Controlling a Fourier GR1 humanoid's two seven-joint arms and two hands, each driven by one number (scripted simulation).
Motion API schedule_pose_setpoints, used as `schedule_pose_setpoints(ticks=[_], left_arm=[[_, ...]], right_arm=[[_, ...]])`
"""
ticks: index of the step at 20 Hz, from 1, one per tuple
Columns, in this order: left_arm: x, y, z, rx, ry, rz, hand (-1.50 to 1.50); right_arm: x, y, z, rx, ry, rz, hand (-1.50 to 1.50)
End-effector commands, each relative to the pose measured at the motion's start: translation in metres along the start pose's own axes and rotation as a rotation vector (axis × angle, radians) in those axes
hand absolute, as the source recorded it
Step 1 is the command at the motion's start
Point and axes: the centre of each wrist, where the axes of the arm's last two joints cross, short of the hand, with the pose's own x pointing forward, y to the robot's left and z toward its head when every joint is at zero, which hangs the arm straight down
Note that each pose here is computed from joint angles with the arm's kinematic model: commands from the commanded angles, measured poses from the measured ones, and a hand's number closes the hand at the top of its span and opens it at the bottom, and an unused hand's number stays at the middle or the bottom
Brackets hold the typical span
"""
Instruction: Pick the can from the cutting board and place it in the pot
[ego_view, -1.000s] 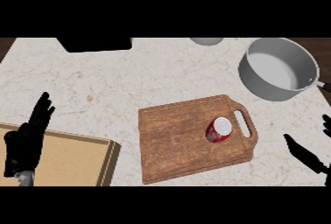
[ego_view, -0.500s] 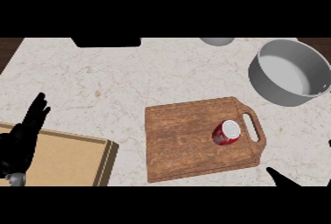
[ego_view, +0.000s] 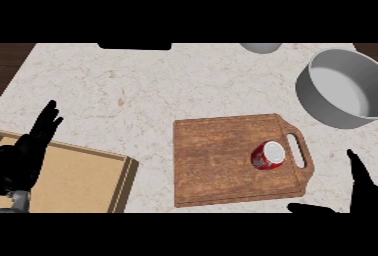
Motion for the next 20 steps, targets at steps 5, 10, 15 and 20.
schedule_pose_setpoints(ticks=[5, 10, 15, 20], left_arm=[[-0.009, 0.002, -0.004, 0.001, 0.055, -0.021, 0.00], [-0.011, 0.000, -0.007, -0.004, 0.067, -0.022, 0.00], [-0.022, 0.014, 0.003, 0.009, 0.060, -0.020, 0.00], [-0.012, 0.022, -0.006, 0.031, 0.069, -0.003, 0.00]], right_arm=[[0.067, 0.007, 0.004, 0.252, 0.173, 0.139, -1.50], [0.093, 0.014, -0.014, 0.313, 0.200, 0.170, -1.50], [0.102, 0.018, -0.028, 0.336, 0.228, 0.206, -1.50], [0.109, 0.035, -0.039, 0.371, 0.269, 0.263, -1.50]])
